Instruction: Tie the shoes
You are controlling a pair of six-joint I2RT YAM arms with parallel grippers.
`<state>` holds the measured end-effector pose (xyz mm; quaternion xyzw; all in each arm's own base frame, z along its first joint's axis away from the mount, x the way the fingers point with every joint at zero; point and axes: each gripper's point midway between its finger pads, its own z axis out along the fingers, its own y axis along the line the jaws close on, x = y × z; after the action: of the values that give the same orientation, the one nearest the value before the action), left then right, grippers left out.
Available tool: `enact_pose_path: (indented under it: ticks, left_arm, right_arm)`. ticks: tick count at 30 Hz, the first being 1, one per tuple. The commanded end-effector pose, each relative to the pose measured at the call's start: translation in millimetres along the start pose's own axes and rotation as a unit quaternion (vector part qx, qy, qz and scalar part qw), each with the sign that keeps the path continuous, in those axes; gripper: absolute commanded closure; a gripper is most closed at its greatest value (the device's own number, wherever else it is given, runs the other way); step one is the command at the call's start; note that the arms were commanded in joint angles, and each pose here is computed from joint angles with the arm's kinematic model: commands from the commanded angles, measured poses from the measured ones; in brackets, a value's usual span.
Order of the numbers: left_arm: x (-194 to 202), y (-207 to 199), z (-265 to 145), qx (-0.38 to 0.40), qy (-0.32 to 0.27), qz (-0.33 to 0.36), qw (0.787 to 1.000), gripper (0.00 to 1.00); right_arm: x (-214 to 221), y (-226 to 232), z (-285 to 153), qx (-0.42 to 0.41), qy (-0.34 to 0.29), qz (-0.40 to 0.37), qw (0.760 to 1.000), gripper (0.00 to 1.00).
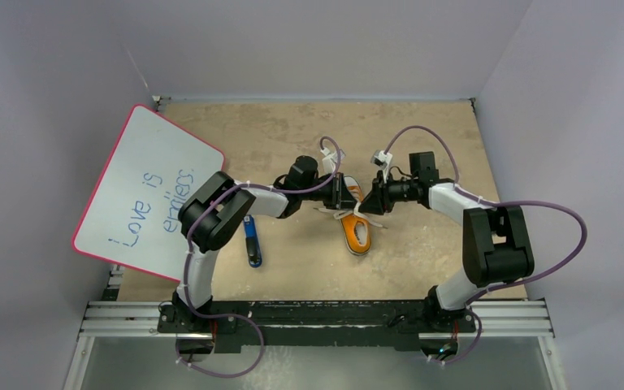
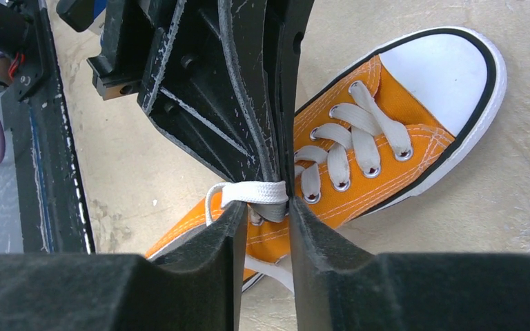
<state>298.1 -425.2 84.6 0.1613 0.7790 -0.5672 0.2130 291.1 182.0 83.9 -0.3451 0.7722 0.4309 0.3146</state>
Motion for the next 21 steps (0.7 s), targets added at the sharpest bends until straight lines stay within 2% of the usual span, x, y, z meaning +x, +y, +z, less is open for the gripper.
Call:
enact_pose_path:
  ticks: [1, 5, 7, 11, 15, 21]
  left_arm:
    - [-9.2, -13.6, 3.1, 0.028, -0.006, 0.021, 0.999, 0.96]
    - [-8.4, -14.0, 1.7, 0.026, -0.005, 0.024, 0.999, 0.96]
    - [-8.6, -12.1, 0.2, 0.018, -0.003, 0.029, 0.999, 0.93]
    - [-12.9, -3.3, -10.6, -0.024, -0.003, 0.048, 0.999, 0.72]
    - [-20.8, 0.7, -28.3, -0.059, -0.001, 0.073, 0.996, 0.58]
    - [-21.7, 11.4, -53.6, -0.099, 0.008, 0.091, 0.991, 0.49]
  right_arm:
    - [-20.2, 4.8, 0.2, -0.017, -0.019, -0.032, 0.999, 0.74]
    - [-23.3, 6.1, 1.4, -0.023, -0.023, -0.035, 0.999, 1.0]
    - [-22.5, 8.3, -0.5, -0.018, -0.024, -0.035, 0.999, 1.0]
    - [-17.3, 11.5, -6.3, 0.0, -0.014, -0.03, 0.999, 1.0]
    - [-11.0, 12.2, -9.9, 0.017, -0.008, -0.029, 0.999, 1.0]
    - [-10.2, 12.9, -11.2, 0.02, -0.005, -0.028, 0.999, 1.0]
